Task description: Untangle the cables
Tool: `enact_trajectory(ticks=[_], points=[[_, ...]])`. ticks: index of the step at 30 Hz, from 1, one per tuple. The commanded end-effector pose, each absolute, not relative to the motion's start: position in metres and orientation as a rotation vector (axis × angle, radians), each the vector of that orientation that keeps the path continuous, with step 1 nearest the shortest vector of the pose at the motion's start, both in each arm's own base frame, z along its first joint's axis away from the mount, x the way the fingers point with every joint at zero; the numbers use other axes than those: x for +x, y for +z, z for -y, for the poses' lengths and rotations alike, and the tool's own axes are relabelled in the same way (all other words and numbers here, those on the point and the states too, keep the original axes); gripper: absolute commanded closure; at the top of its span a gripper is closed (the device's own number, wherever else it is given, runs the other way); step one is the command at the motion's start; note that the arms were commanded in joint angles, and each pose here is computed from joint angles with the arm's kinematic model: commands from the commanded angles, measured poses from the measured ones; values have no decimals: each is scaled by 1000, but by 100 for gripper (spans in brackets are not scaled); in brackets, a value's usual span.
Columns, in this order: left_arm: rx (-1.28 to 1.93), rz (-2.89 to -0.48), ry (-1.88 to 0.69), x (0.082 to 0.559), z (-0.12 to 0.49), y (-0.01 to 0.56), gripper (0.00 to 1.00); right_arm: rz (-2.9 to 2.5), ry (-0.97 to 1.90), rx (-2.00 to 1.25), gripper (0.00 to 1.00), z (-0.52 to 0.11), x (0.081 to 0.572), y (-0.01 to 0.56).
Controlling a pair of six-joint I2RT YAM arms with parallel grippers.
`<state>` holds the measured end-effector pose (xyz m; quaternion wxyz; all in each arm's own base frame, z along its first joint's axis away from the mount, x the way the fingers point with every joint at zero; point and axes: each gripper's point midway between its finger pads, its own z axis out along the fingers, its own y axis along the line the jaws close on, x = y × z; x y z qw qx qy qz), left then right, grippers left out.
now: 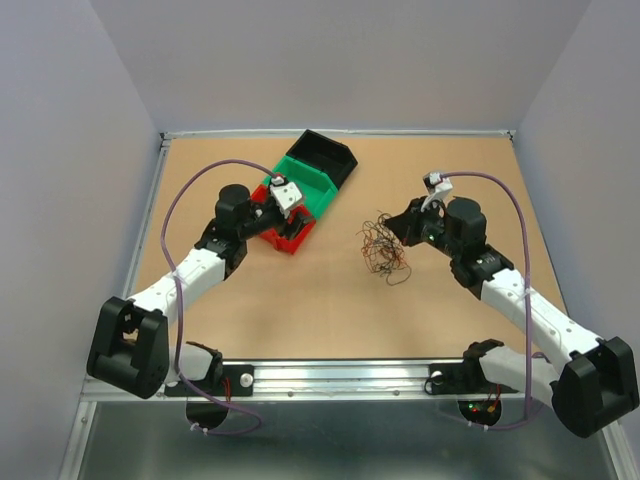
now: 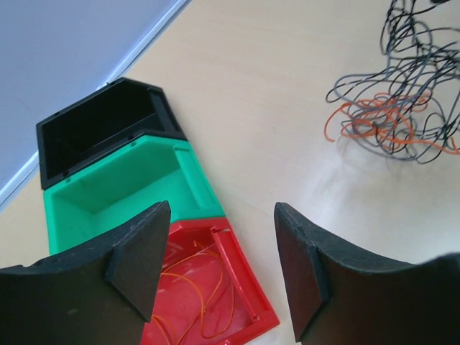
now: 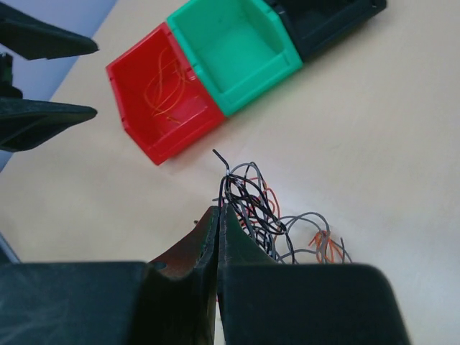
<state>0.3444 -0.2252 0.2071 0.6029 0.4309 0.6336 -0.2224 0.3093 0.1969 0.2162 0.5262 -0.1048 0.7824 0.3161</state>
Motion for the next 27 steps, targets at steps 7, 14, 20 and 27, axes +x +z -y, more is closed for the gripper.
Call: enact_trajectory(ticks=[7,14,20,27], points=[[1112,-1293,-664,307,260,230,26,-1600,1056,-522,99,-239,268,261],[1159,-1292,-701,301,290,216,20,-1504,1141,-588,100,-248,250,279],[1185,-1273,-734,294,317,209,8,-1477,1165,-598,100,-251,245,284],[1265,-1252,-801,274,340,198,6,-1479,1161,-588,100,-251,247,284]])
